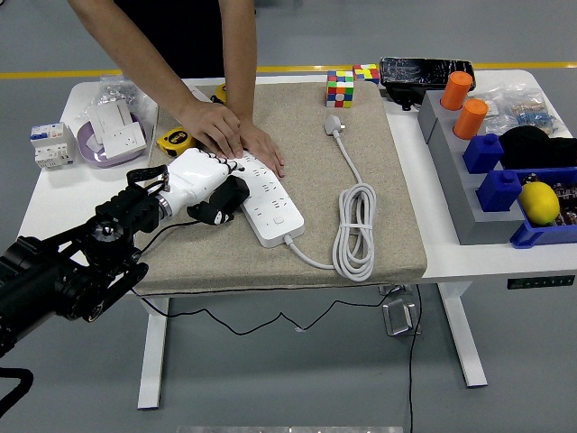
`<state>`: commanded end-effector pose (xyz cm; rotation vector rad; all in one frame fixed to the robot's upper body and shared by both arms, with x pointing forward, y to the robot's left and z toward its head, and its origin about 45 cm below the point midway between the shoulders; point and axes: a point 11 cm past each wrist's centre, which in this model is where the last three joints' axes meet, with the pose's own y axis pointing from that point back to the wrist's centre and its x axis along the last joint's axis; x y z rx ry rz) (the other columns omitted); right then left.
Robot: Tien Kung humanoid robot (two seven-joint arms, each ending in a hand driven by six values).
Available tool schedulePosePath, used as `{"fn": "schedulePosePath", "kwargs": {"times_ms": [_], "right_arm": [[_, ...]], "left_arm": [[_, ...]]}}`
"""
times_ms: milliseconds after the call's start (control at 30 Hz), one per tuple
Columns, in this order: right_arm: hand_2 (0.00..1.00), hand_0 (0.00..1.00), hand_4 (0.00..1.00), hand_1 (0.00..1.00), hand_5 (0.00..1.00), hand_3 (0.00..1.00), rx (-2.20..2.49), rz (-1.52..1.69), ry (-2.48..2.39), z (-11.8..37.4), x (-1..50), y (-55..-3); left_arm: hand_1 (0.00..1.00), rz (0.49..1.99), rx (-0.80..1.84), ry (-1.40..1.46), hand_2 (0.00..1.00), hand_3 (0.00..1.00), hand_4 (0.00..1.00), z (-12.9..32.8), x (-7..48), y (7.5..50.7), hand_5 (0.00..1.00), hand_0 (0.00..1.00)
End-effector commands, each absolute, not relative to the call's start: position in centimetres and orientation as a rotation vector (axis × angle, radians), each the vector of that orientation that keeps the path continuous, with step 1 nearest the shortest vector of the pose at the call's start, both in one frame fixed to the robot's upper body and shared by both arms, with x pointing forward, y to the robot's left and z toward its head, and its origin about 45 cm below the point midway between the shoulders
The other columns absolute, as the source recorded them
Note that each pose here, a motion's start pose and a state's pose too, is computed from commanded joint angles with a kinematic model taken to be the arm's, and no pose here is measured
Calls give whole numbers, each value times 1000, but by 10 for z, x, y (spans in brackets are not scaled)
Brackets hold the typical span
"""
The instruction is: Pick up the plug,place it near the board,insert it into the board,press the button
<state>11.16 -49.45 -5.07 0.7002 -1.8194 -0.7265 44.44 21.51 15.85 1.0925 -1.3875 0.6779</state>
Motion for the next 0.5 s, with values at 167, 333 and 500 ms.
{"fn": "schedulePosePath", "kwargs": {"times_ms": [167, 333, 500], "right_arm": [[840, 965, 998, 918, 989, 838, 700, -726, -1820, -51, 112, -495], [840, 963, 998, 918, 990, 838, 699, -725, -1819, -50, 111, -495], [839, 960, 998, 918, 990, 838, 698, -726, -1817, -51, 110, -495]], "left_arm": [[736, 677, 1096, -1382, 783, 910, 998, 158, 445, 217, 490, 537], [741, 685, 1096, -1378, 792, 926, 998, 159, 445, 218, 503, 540], [749, 700, 1092, -1368, 805, 940, 998, 161, 446, 220, 532, 552]]}}
